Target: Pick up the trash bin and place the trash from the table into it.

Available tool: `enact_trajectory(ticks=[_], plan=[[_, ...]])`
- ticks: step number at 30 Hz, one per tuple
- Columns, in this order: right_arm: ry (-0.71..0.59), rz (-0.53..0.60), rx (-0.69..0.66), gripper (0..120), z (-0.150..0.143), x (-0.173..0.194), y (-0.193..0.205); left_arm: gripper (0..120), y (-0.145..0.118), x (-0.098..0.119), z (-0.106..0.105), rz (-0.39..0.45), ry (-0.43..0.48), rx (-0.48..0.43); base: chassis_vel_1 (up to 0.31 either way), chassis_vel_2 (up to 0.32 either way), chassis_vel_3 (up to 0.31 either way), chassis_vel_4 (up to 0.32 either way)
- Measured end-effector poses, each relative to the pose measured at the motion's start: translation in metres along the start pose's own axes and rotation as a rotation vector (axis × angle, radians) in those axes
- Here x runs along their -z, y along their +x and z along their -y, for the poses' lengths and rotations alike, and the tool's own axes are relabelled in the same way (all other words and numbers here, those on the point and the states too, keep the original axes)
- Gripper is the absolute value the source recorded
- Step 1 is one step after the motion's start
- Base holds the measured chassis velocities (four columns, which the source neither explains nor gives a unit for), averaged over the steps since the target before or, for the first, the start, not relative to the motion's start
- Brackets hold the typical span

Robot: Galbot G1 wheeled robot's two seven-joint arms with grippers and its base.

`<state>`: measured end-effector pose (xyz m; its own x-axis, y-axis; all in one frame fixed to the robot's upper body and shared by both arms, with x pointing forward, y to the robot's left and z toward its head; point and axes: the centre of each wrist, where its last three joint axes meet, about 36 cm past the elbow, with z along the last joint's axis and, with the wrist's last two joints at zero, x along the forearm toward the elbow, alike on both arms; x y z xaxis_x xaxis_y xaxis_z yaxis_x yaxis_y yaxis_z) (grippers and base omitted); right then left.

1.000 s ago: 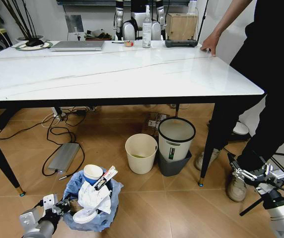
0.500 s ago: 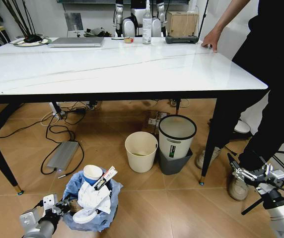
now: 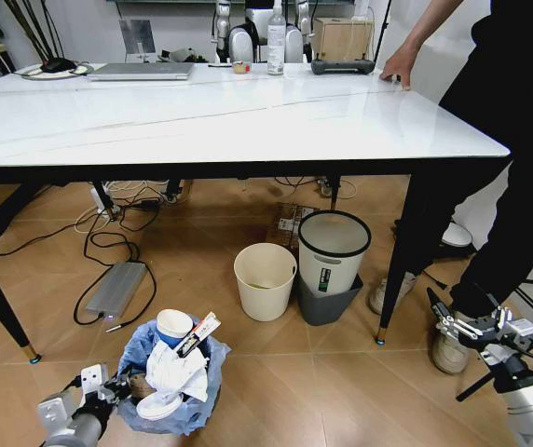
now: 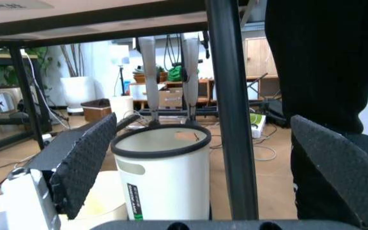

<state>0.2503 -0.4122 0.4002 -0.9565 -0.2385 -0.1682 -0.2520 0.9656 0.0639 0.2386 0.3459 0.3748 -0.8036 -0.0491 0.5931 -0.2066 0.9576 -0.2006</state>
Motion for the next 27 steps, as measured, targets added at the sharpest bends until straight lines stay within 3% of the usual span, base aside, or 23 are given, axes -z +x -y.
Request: enact_trajectory(ticks=[27], plan=[[0.0,0.0,0.0,100,0.0,0.0,0.0,0,-0.014,-0.003,-0.006,0.009,0.004,0.015,0.0,0.0,0.0,0.0]])
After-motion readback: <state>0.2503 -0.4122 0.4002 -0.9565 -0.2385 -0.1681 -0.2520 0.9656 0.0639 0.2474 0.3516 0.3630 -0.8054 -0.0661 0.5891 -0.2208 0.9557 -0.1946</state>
